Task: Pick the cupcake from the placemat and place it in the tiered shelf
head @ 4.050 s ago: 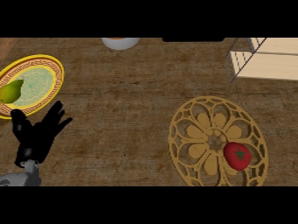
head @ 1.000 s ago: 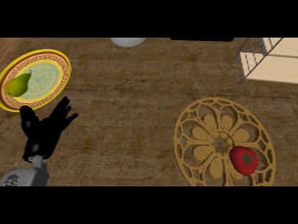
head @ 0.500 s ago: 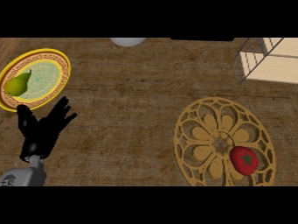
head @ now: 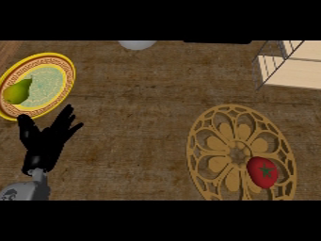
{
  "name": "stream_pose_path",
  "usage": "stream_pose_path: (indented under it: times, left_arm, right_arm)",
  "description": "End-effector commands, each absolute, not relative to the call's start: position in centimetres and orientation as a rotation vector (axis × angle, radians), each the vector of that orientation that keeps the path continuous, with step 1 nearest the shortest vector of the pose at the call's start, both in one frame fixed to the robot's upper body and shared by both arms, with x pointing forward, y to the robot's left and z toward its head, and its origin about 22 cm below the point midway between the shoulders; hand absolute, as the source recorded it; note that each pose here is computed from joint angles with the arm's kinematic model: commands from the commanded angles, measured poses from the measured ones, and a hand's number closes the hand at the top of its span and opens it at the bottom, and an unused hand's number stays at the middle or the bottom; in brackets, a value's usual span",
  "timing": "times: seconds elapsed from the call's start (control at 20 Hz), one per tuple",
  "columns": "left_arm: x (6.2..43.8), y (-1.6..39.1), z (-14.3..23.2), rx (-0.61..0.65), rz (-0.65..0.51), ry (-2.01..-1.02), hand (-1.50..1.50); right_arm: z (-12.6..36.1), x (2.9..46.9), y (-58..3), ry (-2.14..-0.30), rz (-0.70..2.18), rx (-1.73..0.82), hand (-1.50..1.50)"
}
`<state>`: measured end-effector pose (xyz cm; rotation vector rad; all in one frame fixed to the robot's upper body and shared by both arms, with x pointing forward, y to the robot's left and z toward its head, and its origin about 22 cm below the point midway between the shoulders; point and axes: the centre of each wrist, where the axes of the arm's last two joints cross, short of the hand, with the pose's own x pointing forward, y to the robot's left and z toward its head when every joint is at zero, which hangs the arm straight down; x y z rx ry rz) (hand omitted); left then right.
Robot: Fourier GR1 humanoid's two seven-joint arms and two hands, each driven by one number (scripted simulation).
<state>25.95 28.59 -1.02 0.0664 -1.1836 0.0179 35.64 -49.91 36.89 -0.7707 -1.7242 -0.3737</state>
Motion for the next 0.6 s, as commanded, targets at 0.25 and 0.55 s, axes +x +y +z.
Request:
stream_pose_path:
  times: [0.25,0.55]
  left_arm:
    - [25.9,29.4,-1.8,0.077,0.028,-1.147,0.0]
    - [24.2,28.6,-3.1,0.065,0.021,-1.132,0.0]
  right_arm:
    - [37.5,28.3,-56.6,-1.696,-0.578,-0.742,-1.5]
    - [36.0,25.1,-59.3,-1.718,-0.534,-0.716,-1.5]
